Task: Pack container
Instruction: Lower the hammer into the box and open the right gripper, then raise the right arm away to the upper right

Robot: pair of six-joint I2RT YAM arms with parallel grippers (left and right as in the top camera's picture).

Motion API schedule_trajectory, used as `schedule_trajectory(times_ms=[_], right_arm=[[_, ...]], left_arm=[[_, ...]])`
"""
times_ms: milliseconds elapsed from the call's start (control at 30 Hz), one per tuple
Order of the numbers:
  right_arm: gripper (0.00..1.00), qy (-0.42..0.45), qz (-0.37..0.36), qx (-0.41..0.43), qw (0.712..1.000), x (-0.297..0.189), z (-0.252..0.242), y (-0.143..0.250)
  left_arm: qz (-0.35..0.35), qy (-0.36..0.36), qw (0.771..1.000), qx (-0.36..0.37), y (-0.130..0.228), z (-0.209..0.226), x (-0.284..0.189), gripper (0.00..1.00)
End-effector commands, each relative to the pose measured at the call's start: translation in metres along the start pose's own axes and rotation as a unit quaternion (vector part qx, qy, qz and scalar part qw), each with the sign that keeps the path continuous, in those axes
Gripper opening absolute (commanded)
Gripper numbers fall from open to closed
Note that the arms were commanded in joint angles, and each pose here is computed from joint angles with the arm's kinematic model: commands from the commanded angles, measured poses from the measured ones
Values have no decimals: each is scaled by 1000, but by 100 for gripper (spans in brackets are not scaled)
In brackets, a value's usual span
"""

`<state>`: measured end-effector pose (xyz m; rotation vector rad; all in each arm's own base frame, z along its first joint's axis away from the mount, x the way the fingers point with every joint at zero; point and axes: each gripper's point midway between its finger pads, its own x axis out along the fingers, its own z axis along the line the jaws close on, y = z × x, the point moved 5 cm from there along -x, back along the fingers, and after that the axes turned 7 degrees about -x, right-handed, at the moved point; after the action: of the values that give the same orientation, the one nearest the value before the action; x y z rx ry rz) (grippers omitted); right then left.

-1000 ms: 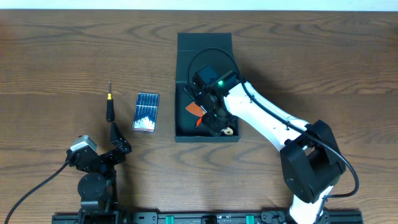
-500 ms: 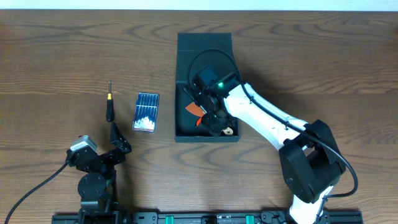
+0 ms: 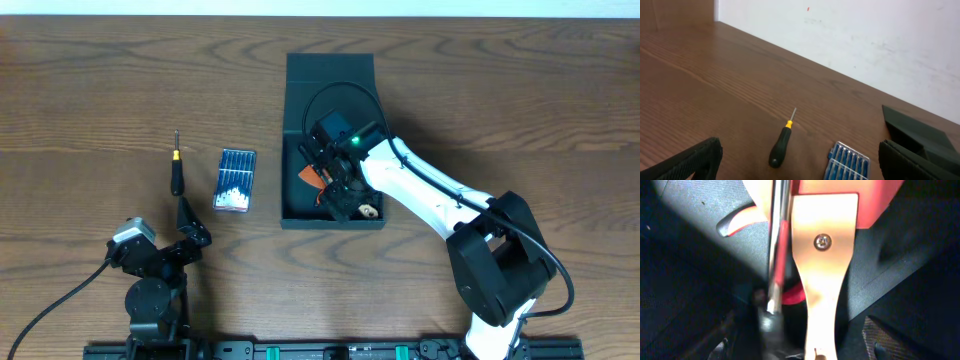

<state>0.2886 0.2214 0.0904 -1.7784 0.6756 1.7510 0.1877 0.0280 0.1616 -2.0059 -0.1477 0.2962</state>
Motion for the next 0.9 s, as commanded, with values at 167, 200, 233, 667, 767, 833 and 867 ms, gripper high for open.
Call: schedule_trajectory(times_ms=[167, 200, 233, 667, 767, 833, 867], right_arm=[[88, -2, -15, 1, 1000, -6, 0, -6], [88, 0, -23, 2, 1000, -11, -1, -11], [87, 1, -32, 3, 999, -16, -3, -16], [88, 122, -228, 128, 957, -222, -97, -56], [94, 140, -256, 192, 937, -261, -135, -31], [99, 151, -262, 235, 924, -276, -160, -11], [99, 156, -261, 256, 918, -281, -173, 0]], left_arm=[[12, -8, 1000, 12, 12, 6, 3, 98], [12, -8, 1000, 12, 12, 6, 3, 99], [12, -8, 1000, 12, 11, 6, 3, 99], [12, -8, 1000, 12, 12, 6, 3, 99], [12, -8, 1000, 12, 11, 6, 3, 98], [12, -8, 1000, 12, 11, 6, 3, 98], [12, -8, 1000, 12, 11, 6, 3, 98]])
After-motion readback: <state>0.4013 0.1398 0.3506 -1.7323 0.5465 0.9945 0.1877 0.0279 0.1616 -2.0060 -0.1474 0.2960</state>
